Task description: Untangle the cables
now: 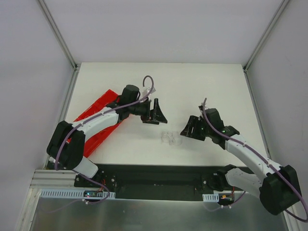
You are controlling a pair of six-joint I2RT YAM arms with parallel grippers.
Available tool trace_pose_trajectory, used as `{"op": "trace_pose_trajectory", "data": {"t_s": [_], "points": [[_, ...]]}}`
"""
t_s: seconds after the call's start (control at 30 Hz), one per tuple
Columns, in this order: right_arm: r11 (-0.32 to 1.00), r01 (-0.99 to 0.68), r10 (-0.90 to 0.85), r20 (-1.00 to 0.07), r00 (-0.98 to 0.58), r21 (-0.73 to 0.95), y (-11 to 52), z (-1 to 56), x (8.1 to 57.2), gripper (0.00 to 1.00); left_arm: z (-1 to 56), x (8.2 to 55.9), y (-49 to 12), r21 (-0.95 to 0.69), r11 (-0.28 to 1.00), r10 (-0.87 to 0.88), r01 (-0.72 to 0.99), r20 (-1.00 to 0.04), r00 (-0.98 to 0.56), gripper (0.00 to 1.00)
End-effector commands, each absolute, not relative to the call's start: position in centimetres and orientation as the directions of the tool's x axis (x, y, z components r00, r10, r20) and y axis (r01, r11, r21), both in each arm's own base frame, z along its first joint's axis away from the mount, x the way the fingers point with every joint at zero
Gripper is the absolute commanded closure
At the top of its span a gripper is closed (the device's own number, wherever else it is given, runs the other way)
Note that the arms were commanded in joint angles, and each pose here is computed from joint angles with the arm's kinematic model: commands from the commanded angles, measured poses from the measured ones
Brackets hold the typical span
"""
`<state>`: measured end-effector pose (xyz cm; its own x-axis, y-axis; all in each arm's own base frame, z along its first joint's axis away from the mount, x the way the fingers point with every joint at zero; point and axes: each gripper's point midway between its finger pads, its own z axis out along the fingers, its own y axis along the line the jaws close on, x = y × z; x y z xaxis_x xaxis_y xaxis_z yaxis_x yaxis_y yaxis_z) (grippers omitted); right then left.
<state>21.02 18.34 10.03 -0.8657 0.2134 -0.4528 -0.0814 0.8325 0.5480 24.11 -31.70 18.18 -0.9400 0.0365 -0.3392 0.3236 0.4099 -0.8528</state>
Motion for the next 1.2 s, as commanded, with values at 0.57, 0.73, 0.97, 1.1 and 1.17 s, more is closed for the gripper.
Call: {"op": "trace_pose_trajectory", "data": {"t_s": [0.57, 0.73, 0.97, 1.1, 1.17], "points": [[0.835, -0.091, 0.139, -0.367, -0.920, 0.543, 19.6, 3.4, 22.4, 0.58, 6.3, 20.1, -35.8, -0.803, 0.582, 0.026, 0.128, -0.139, -0.990, 0.50], [0.848, -0.090, 0.095, -0.318, -0.943, 0.522, 19.8, 3.5, 22.4, 0.59, 5.6, 19.9, -35.3, -0.781, 0.609, 0.026, 0.139, -0.155, -0.988, 0.51], [0.848, -0.107, 0.039, -0.262, -0.964, 0.519, 20.3, 3.7, 22.1, 0.78, 6.1, 19.1, -32.8, -0.659, 0.712, 0.061, 0.243, -0.286, -0.956, 0.35], [0.843, -0.112, 0.031, -0.255, -0.967, 0.526, 20.5, 3.7, 22.1, 0.86, 6.9, 19.7, -32.8, -0.653, 0.723, 0.035, 0.225, -0.291, -0.956, 0.34], [0.845, -0.107, 0.030, -0.247, -0.969, 0.523, 20.4, 3.7, 22.0, 0.88, 7.4, 20.0, -33.3, -0.661, 0.719, 0.024, 0.215, -0.285, -0.958, 0.35]]}}
